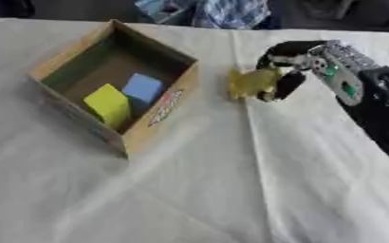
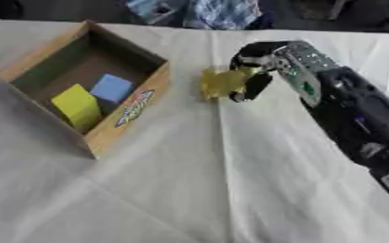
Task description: Pick up objects on the table and place them in the box.
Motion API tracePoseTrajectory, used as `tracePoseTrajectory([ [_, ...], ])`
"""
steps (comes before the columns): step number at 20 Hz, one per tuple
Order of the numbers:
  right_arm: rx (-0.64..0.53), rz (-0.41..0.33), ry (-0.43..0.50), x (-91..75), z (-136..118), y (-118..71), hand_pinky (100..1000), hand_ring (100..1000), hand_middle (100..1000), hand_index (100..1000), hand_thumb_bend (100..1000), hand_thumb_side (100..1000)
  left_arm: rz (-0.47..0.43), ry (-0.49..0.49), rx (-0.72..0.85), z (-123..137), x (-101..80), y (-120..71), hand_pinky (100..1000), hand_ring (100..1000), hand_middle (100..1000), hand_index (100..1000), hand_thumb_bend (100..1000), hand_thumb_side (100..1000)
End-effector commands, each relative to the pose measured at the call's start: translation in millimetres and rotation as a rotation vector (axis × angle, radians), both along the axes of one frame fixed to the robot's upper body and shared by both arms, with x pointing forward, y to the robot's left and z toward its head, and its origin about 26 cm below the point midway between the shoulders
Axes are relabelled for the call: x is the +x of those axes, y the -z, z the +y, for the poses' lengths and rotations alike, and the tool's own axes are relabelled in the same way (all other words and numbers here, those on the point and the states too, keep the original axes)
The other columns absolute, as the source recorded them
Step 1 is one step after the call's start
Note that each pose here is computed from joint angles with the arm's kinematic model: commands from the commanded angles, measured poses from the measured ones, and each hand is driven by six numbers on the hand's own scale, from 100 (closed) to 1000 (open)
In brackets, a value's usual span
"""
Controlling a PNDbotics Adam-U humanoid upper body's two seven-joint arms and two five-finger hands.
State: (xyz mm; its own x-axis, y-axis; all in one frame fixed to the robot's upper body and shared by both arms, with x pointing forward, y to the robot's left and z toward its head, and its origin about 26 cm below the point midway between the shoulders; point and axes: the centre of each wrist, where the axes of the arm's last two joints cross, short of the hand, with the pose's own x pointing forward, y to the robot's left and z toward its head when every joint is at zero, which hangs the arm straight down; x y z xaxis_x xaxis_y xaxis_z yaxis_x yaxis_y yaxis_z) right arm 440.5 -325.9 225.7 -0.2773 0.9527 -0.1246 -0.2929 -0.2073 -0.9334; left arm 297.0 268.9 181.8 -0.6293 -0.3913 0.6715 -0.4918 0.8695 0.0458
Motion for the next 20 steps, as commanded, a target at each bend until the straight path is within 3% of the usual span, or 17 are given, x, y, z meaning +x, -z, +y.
tracePoseTrajectory([
  [1,0.013,-0.054,0.020,-4.8,-9.4,-21.6,886,883,619,786,193,372,-0.027,0.002,0.020,0.6,-1.1,-7.7,613,842,1000,667,220,940],
  [5,0.037,-0.068,0.019,-7.1,-10.0,-27.0,882,877,614,785,175,352,-0.027,0.001,0.022,0.9,-1.1,-7.9,613,842,1000,667,220,939],
  [7,0.061,-0.088,0.014,-8.8,-9.4,-33.3,871,864,594,778,104,326,-0.027,0.000,0.023,1.1,-1.1,-7.9,613,842,1000,667,220,938],
  [20,0.258,-0.219,-0.096,-34.1,16.2,-93.7,845,823,558,786,100,282,-0.025,-0.005,0.023,2.2,-1.5,-7.4,613,843,1000,666,220,933],
])
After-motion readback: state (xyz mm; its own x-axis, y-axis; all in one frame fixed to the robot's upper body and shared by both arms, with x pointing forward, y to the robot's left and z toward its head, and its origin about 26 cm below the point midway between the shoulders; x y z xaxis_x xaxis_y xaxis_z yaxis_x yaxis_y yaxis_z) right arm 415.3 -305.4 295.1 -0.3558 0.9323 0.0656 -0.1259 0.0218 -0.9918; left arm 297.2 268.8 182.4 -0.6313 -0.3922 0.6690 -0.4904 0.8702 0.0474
